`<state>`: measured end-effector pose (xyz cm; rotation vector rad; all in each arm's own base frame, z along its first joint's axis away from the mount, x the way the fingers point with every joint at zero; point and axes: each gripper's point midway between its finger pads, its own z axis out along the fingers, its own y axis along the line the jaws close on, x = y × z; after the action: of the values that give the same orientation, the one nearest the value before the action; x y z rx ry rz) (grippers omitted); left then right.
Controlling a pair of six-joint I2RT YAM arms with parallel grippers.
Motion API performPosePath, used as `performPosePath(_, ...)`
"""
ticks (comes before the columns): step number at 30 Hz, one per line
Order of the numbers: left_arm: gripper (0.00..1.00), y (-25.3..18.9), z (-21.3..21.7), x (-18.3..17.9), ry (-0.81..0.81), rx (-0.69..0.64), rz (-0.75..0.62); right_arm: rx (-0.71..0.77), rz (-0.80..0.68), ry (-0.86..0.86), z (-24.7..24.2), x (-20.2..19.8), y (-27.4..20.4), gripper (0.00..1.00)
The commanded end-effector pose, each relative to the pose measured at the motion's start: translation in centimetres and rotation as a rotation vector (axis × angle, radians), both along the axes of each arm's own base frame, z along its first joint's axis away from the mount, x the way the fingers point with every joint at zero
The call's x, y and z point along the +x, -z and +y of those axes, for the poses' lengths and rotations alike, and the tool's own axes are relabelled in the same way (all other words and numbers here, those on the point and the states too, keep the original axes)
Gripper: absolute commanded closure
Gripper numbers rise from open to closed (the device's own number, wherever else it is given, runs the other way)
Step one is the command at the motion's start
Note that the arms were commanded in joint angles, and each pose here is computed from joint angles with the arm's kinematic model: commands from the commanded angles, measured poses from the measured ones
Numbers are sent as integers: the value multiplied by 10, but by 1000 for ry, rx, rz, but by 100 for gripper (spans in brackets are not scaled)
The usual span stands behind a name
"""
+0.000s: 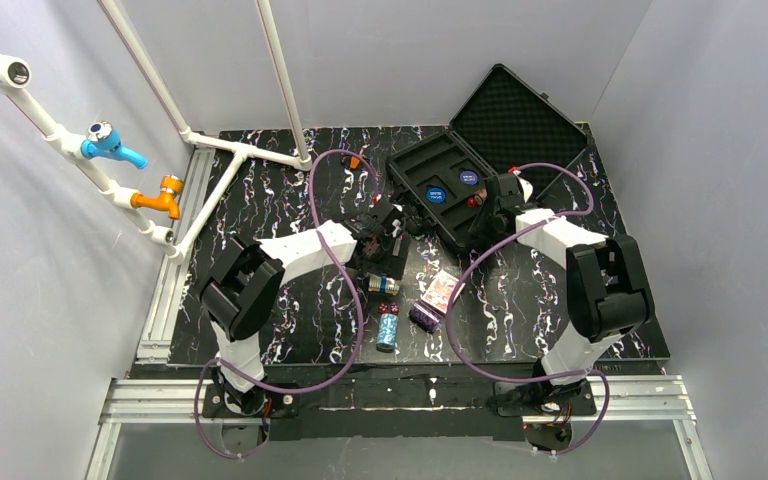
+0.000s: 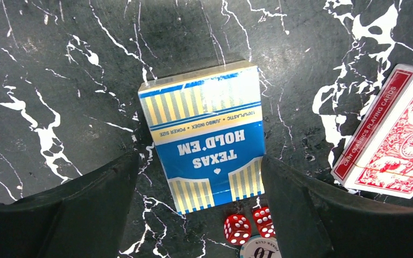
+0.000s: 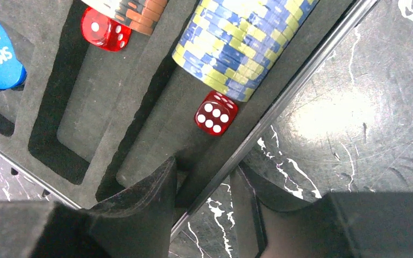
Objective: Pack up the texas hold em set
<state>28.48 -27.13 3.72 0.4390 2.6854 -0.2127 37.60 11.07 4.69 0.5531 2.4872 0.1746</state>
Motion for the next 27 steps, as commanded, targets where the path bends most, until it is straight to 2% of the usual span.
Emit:
performPosePath(1,17,25,8,-17,16,74,51,-41,55,-23,-12,-29,12,55)
performPosePath(10,6,8,5,-18,-4,69,11,-34,64,-46,-17,-56,11,73)
performPosePath(16,3,-1,3,-20,-39,67,4,-27,67,-51,-19,-71,12,74)
performPosePath(27,4,1,-3,-21,-20,88,-4,30,57,-46,-12,-89,10,74)
